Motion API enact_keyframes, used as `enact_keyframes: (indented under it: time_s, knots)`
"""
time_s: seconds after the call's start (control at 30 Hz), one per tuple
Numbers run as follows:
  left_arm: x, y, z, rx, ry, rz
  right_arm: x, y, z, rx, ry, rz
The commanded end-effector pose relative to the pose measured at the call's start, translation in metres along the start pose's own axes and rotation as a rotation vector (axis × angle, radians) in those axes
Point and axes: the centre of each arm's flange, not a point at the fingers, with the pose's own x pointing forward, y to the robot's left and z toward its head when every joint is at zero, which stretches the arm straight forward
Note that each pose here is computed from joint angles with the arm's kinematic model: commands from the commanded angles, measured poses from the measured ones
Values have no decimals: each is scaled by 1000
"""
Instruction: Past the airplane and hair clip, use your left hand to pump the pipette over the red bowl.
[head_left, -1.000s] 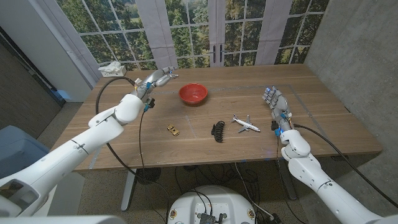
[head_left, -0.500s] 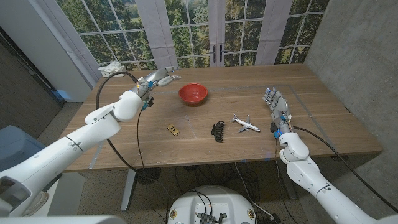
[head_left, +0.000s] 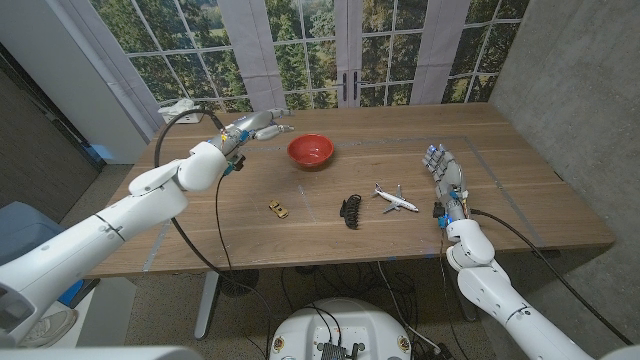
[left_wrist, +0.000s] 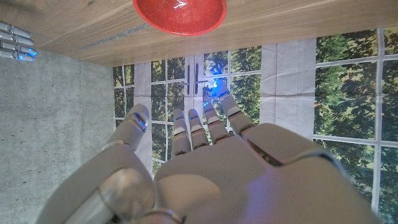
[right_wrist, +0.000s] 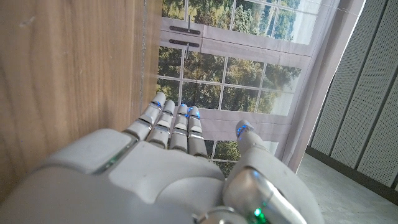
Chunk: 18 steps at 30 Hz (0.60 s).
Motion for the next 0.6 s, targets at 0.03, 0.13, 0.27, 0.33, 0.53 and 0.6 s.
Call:
enact_keyframes:
  time_s: [0.03,0.13,0.27,0.33,0.53,0.6]
  knots:
    - [-4,6,6,85,-34,-59,-12,7,-4,15,-17,-15]
    - [-5,8,8,113,-41,-81,-16,9,-5,18,-19,-18]
    - [-7,11,10,139,-49,-102,-20,11,-9,25,-19,-23]
    - [-8,11,11,149,-51,-110,-22,12,-10,31,-21,-31]
    - [-10,13,18,199,-60,-143,-27,14,-12,36,-27,-31]
    - [-11,14,21,224,-62,-154,-28,15,-12,34,-30,-31]
